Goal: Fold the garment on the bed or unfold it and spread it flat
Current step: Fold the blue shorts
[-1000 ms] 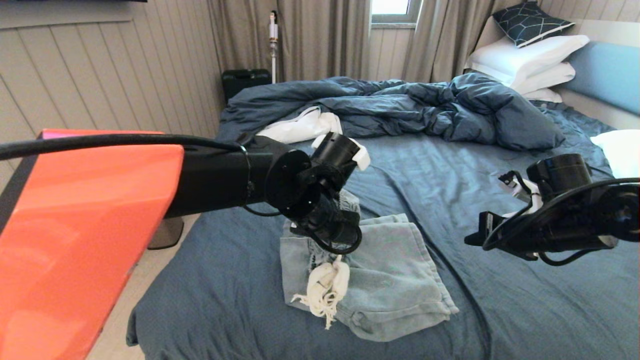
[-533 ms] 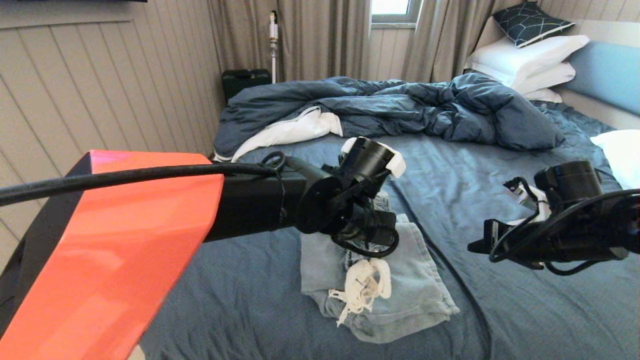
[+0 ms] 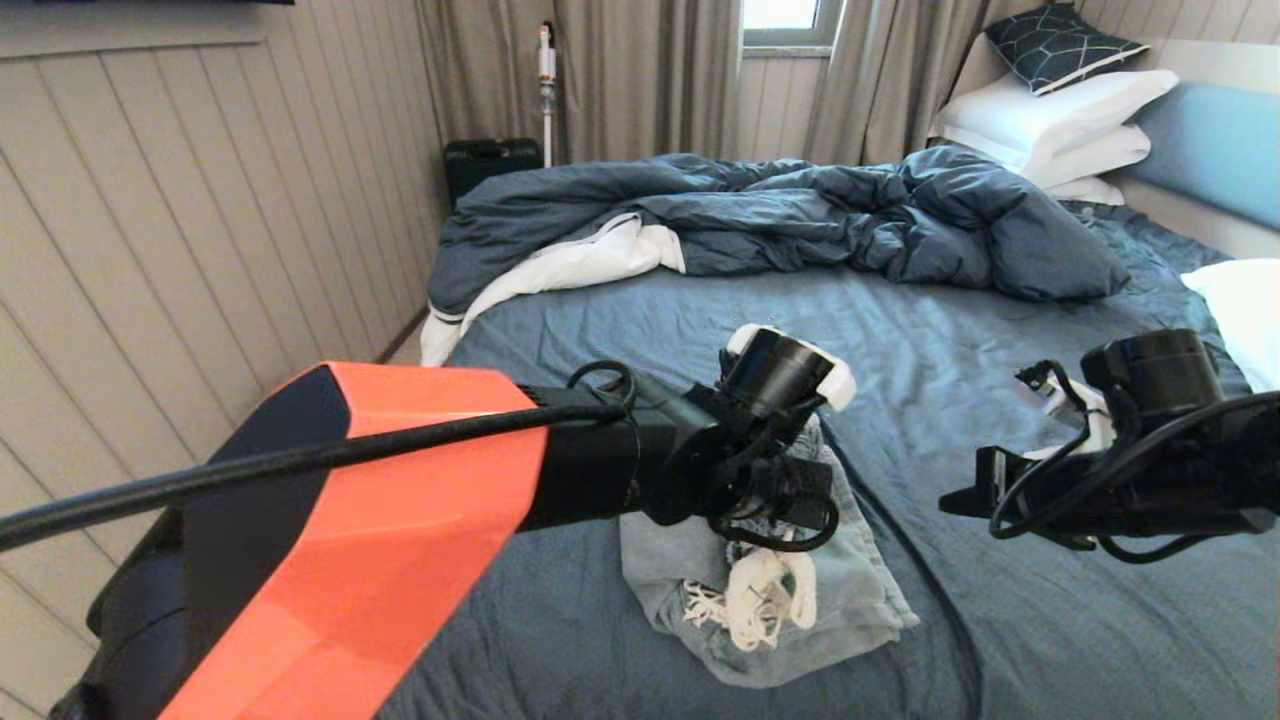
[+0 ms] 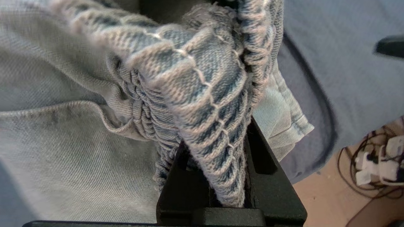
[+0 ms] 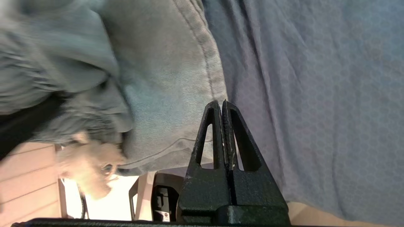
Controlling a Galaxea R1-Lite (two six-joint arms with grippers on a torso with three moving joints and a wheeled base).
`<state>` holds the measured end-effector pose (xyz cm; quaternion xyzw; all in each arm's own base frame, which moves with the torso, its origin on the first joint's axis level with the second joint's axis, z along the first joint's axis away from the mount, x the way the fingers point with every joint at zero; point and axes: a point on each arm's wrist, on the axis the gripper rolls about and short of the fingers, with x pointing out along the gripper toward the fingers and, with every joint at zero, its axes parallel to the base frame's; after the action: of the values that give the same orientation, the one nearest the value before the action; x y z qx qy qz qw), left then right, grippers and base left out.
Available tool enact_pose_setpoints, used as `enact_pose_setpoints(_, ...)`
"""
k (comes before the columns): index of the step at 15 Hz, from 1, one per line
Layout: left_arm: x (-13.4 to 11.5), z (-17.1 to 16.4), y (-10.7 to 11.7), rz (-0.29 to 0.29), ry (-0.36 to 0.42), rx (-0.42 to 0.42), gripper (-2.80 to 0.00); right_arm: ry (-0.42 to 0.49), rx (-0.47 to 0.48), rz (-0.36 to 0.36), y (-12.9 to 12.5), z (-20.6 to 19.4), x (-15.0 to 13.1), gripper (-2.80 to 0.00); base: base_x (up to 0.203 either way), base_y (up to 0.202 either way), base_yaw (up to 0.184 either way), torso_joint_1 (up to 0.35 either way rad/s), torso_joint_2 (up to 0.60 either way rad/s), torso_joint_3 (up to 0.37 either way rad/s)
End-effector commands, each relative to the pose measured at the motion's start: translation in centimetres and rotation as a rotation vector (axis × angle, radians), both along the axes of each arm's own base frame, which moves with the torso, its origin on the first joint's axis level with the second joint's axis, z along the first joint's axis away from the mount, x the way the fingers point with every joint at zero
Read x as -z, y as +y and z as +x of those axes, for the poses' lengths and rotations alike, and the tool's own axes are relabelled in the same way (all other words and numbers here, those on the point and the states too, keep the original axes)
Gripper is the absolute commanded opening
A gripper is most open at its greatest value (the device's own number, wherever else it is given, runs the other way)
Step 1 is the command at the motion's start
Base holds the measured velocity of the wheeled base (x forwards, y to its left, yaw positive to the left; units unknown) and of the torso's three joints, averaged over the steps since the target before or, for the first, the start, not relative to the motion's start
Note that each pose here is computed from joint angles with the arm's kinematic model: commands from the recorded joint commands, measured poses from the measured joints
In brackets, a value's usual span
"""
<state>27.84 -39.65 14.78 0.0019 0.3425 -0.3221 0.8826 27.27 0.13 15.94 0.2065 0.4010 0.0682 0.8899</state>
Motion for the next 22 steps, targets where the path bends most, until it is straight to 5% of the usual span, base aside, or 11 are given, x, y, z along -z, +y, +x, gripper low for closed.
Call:
enact_pose_setpoints(1, 1.9, 0.1, -0.6, 0.028, 0.016, 0.006, -2.8, -0.003, -0.001, 0.004, 0.0, -0.3, 0.0, -2.8, 0.0, 0.0, 0.0, 0.0, 0.0, 0.0)
enact_pose_setpoints(2, 1.9, -0.2, -0.9, 0.03, 0.013, 0.013, -2.8, -0.011, -0.006, 0.003, 0.1, -0.4, 0.1, -2.8, 0.0, 0.0, 0.0, 0.0, 0.0, 0.0)
enact_pose_setpoints(4, 1.7, -0.4, -1.0, 0.031, 0.007, 0.023, 0.0, -0.049, -0.006, 0.002, 0.1, -0.2, 0.2, -2.8, 0.0, 0.0, 0.0, 0.0, 0.0, 0.0)
enact_pose_setpoints(10, -2.0, -3.0, -1.1, -0.019, -0.027, 0.069, 0.0, -0.054, -0.007, 0.016, 0.1, 0.0, 0.5, -2.8, 0.0, 0.0, 0.0, 0.0, 0.0, 0.0)
enact_pose_setpoints(14, -2.2, -3.1, -1.0, -0.026, -0.027, 0.068, 0.0, -0.057, -0.005, 0.019, 0.0, -0.1, 0.4, -2.8, 0.0, 0.0, 0.0, 0.0, 0.0, 0.0)
enact_pose_setpoints(17, -5.9, -4.3, 0.4, -0.083, -0.05, 0.061, 0.0, -0.108, -0.002, 0.023, 0.1, -0.6, -1.0, -2.8, 0.0, 0.0, 0.0, 0.0, 0.0, 0.0)
enact_pose_setpoints(18, -7.0, -4.8, 1.2, -0.09, -0.04, 0.05, -1.13, -0.134, 0.006, 0.032, 0.1, -0.8, -1.9, -2.8, 0.0, 0.0, 0.0, 0.0, 0.0, 0.0)
enact_pose_setpoints(19, -8.0, -5.0, 2.4, -0.092, -0.013, 0.021, -2.8, -0.161, 0.011, 0.043, 0.3, -1.0, -2.8, -2.8, 0.0, 0.0, 0.0, 0.0, 0.0, 0.0)
enact_pose_setpoints(22, -8.3, -3.2, 7.6, -0.04, 0.077, -0.129, -2.8, -0.174, -0.038, 0.053, 1.7, -1.1, -4.8, -2.8, 0.0, 0.0, 0.0, 0.0, 0.0, 0.0)
